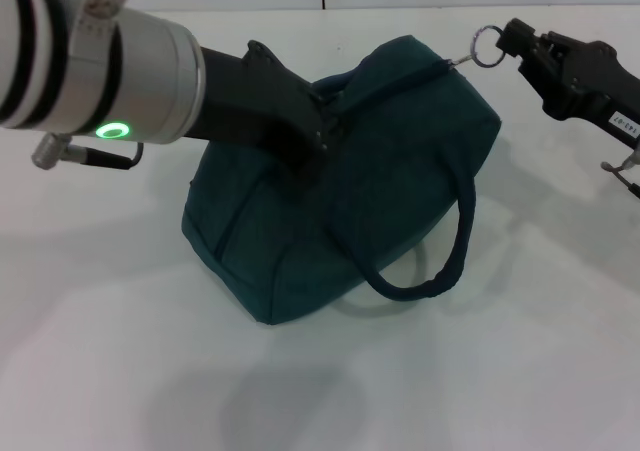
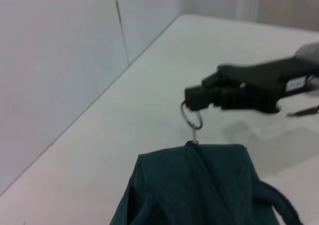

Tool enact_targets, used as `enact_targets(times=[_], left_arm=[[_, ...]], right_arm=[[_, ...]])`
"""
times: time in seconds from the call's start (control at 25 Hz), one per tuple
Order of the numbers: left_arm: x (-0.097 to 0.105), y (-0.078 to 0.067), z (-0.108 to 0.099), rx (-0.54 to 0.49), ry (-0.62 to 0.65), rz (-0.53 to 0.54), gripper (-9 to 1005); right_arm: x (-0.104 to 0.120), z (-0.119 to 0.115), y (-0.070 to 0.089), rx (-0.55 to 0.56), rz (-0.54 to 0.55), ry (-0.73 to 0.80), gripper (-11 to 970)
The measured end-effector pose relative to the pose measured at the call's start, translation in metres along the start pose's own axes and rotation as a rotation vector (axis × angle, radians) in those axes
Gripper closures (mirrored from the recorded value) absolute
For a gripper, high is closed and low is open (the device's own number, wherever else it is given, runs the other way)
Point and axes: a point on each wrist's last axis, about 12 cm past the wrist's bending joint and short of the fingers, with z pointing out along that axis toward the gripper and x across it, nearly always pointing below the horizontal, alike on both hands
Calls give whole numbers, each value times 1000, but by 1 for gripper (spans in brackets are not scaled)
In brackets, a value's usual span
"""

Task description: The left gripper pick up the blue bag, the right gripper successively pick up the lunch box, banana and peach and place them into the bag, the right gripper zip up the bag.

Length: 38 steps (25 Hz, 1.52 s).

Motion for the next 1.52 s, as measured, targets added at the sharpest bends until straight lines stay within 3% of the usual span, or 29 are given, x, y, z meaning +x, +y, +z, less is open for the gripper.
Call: enact_targets(times=[0.28,0.68,1.16,1.36,1.52], left_arm=[[0,4,-12,37,-84,-21,902],[1,6,-13,38,-94,-27,897],[13,19,-3,29,-74,-93,890],[17,27,4,10,-89,-113,887],[21,34,5,-6,-109,-155,885]], right_arm=[[9,-1,-9,79,-1,71,954],[20,1,-13,133,6,141,956],[9,-5,-11,117,27,44,958],[8,-15,-11,135,34,10,882],[9,-19,-11,140,38,7,721]])
